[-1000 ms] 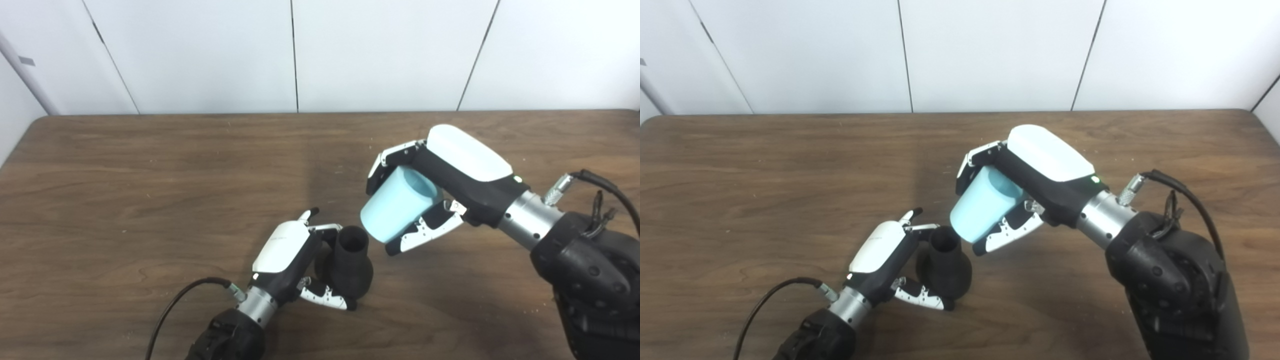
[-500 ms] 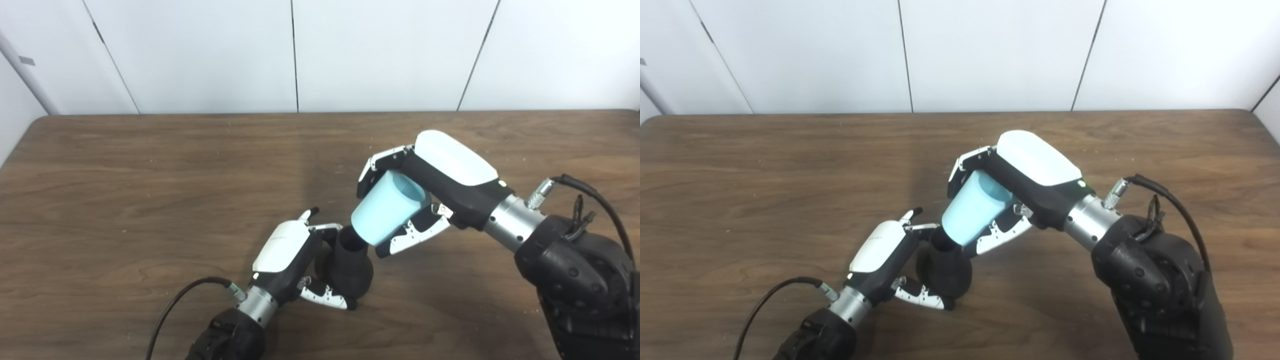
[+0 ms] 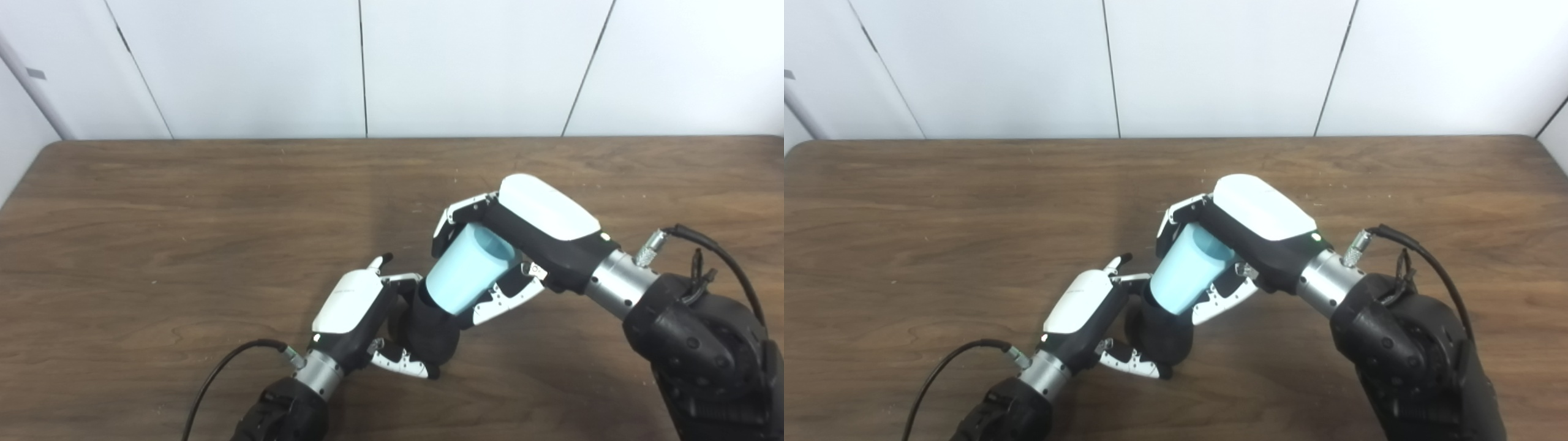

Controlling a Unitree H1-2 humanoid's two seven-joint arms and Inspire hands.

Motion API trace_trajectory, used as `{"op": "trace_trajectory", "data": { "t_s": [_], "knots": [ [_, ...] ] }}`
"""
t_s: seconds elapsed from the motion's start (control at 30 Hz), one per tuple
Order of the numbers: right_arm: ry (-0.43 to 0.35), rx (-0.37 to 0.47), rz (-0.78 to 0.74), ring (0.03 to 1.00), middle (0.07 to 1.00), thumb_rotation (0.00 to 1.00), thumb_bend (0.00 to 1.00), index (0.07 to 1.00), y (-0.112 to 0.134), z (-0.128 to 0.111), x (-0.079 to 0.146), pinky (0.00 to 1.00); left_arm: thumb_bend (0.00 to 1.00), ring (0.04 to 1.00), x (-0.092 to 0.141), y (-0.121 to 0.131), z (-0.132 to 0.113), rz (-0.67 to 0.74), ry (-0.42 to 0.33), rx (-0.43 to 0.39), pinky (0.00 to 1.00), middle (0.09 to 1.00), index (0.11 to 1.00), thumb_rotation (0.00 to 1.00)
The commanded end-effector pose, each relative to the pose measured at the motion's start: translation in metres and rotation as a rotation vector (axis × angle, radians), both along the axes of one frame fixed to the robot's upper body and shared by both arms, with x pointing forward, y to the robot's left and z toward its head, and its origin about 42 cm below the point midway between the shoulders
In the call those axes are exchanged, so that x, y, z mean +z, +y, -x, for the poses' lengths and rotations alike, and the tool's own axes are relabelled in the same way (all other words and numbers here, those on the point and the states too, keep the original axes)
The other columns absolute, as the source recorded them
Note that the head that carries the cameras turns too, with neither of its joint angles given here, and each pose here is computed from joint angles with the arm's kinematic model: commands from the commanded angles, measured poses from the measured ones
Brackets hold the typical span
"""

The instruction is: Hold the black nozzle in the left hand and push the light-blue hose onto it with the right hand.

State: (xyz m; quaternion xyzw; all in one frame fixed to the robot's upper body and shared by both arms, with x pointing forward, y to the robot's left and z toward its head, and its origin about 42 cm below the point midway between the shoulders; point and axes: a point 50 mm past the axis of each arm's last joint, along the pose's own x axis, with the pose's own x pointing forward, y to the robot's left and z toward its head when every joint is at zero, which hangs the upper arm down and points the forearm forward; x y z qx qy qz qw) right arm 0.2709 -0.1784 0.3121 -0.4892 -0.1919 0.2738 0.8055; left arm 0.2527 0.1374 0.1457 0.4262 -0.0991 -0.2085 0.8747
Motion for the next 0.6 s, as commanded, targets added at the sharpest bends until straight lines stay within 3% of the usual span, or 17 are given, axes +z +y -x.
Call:
{"op": "trace_trajectory", "data": {
  "t_s": [0.0, 0.57],
  "knots": [
    [-0.059, 0.032, -0.008, 0.420, 0.504, 0.00, 0.50, 0.526, 0.0030, 0.0036, 0.0100, 0.31, 0.52, 0.625, -0.0288, 0.0147, 0.0029, -0.124, 0.134, 0.068, 1.00, 0.469, 0.504, 0.00],
    [-0.074, 0.069, -0.007, 0.424, 0.497, 0.00, 0.50, 0.507, 0.0122, 0.0014, 0.0082, 0.33, 0.52, 0.633, -0.0287, 0.0111, 0.0036, -0.121, 0.132, 0.066, 1.00, 0.477, 0.499, 0.00]
  ]
}}
